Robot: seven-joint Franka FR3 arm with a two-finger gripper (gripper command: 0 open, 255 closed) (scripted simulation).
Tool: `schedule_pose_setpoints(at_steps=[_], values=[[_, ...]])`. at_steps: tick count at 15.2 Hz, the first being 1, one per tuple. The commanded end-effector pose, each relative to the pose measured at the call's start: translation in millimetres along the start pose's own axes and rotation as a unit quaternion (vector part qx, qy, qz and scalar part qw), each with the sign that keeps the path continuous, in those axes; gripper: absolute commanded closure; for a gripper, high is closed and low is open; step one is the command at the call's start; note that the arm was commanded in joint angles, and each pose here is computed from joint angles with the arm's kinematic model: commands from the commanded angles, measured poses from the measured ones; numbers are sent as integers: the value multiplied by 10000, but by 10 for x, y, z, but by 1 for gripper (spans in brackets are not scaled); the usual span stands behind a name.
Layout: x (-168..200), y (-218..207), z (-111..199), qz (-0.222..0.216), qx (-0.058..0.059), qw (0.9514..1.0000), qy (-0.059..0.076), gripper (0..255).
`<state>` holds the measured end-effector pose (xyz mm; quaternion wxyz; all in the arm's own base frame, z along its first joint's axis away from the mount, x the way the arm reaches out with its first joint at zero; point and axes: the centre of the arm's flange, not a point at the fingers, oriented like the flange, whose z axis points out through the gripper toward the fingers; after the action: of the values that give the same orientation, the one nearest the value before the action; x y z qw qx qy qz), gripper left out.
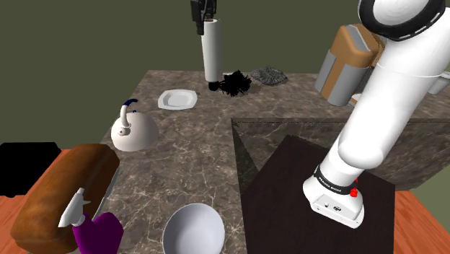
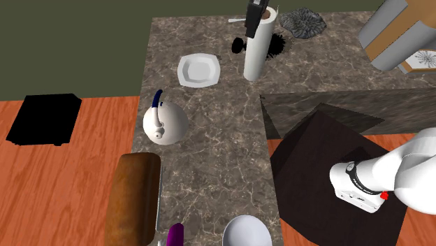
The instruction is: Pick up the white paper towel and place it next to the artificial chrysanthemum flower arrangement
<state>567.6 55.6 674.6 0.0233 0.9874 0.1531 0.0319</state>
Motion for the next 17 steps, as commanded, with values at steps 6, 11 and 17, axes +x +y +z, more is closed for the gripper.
schedule_pose_setpoints(at_steps=[6, 11, 17], values=[[-235, 912, -76, -8, 1, 10000, 1, 255], [-335, 1238, -2, -8, 1, 10000, 1, 255], [-353, 1220, 314, -8, 1, 10000, 1, 255]])
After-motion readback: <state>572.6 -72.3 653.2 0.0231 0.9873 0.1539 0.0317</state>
